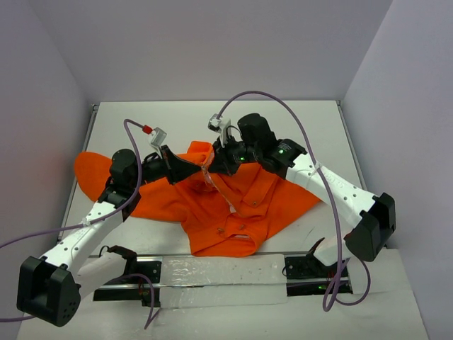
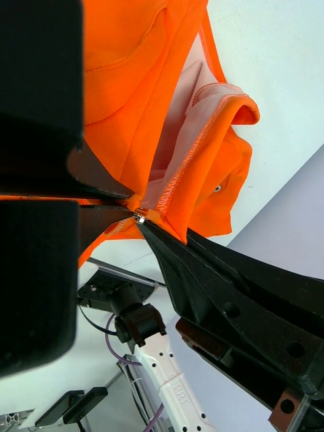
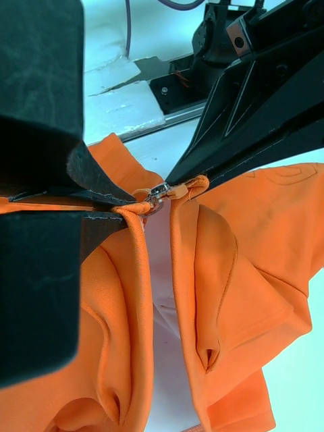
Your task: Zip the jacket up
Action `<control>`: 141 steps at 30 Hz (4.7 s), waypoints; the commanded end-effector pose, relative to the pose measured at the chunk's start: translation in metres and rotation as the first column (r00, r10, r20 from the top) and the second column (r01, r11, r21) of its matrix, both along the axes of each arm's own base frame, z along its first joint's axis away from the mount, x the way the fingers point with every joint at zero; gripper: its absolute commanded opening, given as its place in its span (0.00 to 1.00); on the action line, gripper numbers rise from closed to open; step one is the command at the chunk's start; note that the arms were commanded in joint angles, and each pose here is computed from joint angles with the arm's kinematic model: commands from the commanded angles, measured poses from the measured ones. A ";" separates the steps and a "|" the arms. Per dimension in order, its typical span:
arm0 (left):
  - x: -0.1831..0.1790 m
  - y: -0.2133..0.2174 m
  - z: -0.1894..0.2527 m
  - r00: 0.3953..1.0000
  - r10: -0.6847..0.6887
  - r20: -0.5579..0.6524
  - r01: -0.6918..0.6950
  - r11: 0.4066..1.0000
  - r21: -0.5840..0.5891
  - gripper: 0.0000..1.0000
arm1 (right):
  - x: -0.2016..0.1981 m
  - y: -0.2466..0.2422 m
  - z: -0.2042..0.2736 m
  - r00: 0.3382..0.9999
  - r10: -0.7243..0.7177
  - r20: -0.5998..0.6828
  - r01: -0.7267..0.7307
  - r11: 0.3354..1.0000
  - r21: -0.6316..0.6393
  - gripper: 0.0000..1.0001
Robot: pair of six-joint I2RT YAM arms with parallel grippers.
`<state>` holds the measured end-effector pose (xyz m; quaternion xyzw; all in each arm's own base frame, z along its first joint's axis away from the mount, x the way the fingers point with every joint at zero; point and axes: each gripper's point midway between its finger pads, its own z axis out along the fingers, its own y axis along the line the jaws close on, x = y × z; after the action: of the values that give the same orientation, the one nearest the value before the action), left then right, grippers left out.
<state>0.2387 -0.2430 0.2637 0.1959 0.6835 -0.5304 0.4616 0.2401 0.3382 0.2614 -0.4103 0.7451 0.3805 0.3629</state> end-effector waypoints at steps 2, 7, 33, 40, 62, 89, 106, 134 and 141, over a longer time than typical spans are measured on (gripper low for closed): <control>-0.005 -0.003 0.031 0.994 -0.035 0.105 0.038 0.999 -0.025 0.00 | -0.003 0.012 0.028 0.997 0.048 0.063 -0.051 0.997 0.052 0.00; -0.005 -0.003 0.029 0.994 -0.035 0.101 0.037 0.999 -0.020 0.00 | -0.004 0.012 0.031 0.997 0.046 0.069 -0.050 0.997 0.059 0.00; -0.007 -0.002 0.030 0.994 -0.032 0.107 0.034 0.999 -0.011 0.00 | -0.009 0.006 0.039 0.995 0.044 0.086 -0.050 0.996 0.068 0.00; -0.007 -0.002 0.031 0.994 -0.032 0.106 0.033 0.999 -0.012 0.00 | -0.012 0.008 0.037 0.994 0.063 0.084 -0.068 0.996 0.063 0.00; -0.012 -0.005 0.030 0.992 -0.061 0.108 0.062 0.998 -0.008 0.00 | -0.011 0.012 0.047 0.993 0.065 0.101 -0.074 0.994 0.083 0.00; -0.016 -0.010 0.027 0.991 -0.095 0.097 0.094 0.995 0.013 0.00 | -0.018 0.006 0.053 0.988 0.082 0.134 -0.093 0.993 0.076 0.00; -0.017 -0.011 0.025 0.991 -0.108 0.082 0.106 0.994 0.022 0.00 | -0.021 0.004 0.062 0.984 0.084 0.158 -0.098 0.991 0.086 0.00; -0.025 -0.017 0.024 0.978 -0.208 0.015 0.207 0.976 0.063 0.00 | -0.023 -0.013 0.027 0.985 0.078 0.156 -0.075 0.997 -0.024 0.00; -0.021 -0.016 0.025 0.982 -0.188 0.028 0.186 0.980 0.064 0.00 | -0.028 -0.018 0.029 0.983 0.075 0.165 -0.073 0.997 -0.019 0.00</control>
<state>0.2198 -0.2562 0.2643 0.2553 0.6973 -0.5422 0.3932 0.2235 0.3213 0.2681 -0.4579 0.7282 0.3408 0.3794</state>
